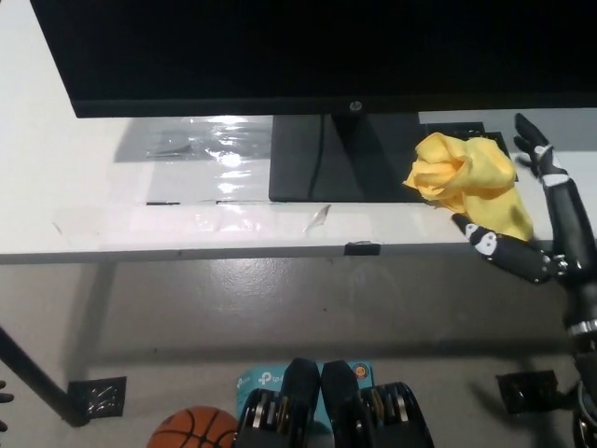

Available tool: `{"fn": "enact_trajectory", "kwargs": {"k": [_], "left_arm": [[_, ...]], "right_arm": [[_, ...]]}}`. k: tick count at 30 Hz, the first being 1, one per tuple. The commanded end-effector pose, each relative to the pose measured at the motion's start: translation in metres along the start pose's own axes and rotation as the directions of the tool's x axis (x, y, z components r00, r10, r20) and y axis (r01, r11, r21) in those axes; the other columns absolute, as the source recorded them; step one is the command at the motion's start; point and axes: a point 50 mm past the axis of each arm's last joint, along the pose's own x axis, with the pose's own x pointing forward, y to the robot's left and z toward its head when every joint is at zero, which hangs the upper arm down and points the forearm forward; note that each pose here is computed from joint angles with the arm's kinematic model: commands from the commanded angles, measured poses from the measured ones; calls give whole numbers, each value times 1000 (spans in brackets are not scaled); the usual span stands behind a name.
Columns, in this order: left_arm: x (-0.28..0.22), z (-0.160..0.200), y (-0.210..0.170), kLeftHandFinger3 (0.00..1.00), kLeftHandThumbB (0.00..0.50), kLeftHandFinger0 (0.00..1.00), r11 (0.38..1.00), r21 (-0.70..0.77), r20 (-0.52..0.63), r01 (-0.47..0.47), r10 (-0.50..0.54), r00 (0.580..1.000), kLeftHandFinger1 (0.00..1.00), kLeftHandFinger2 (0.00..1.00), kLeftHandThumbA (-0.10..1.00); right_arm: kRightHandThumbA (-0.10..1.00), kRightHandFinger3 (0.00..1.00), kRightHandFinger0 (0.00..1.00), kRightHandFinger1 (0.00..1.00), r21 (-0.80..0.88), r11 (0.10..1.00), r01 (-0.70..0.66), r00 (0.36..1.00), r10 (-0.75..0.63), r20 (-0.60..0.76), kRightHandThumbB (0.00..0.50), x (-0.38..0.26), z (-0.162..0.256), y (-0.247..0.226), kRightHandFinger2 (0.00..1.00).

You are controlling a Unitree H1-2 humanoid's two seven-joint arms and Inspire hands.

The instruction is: The robot uses its right hand to pick up the cloth kept in the middle of the desk and use it to wipe the monitor in the middle of the desk by swiping its screen twice

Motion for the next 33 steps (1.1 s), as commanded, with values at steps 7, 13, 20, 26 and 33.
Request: {"fn": "enact_trajectory", "kwargs": {"k": [7, 13, 20, 26, 33], "left_arm": [[-2, 11, 3, 584, 177, 170, 1000, 10, 27, -1, 1, 1000, 222, 389, -72], [-2, 12, 2, 549, 195, 172, 1000, 5, 37, 4, -4, 999, 223, 379, -56], [0, 13, 4, 562, 183, 157, 1000, 6, 46, 7, -7, 999, 208, 381, -68], [-3, 14, 3, 578, 167, 170, 1000, 15, 45, 7, -8, 999, 215, 375, -64], [-2, 15, 4, 567, 171, 170, 1000, 5, 41, 2, -3, 999, 215, 369, -47]], "right_arm": [[805, 1000, 1000, 1000, -95, 993, -67, 988, 53, -142, 372, 33, -11, 0, 1000], [698, 1000, 1000, 1000, -89, 990, -113, 976, 94, -197, 301, 55, -31, 1, 1000], [691, 1000, 1000, 1000, -100, 985, -144, 963, 116, -241, 275, 97, -46, 4, 1000], [740, 1000, 1000, 1000, -133, 975, -176, 960, 140, -243, 292, 123, -47, 9, 1000], [769, 1000, 1000, 1000, -163, 970, -178, 967, 142, -211, 339, 136, -45, 18, 1000]]}}
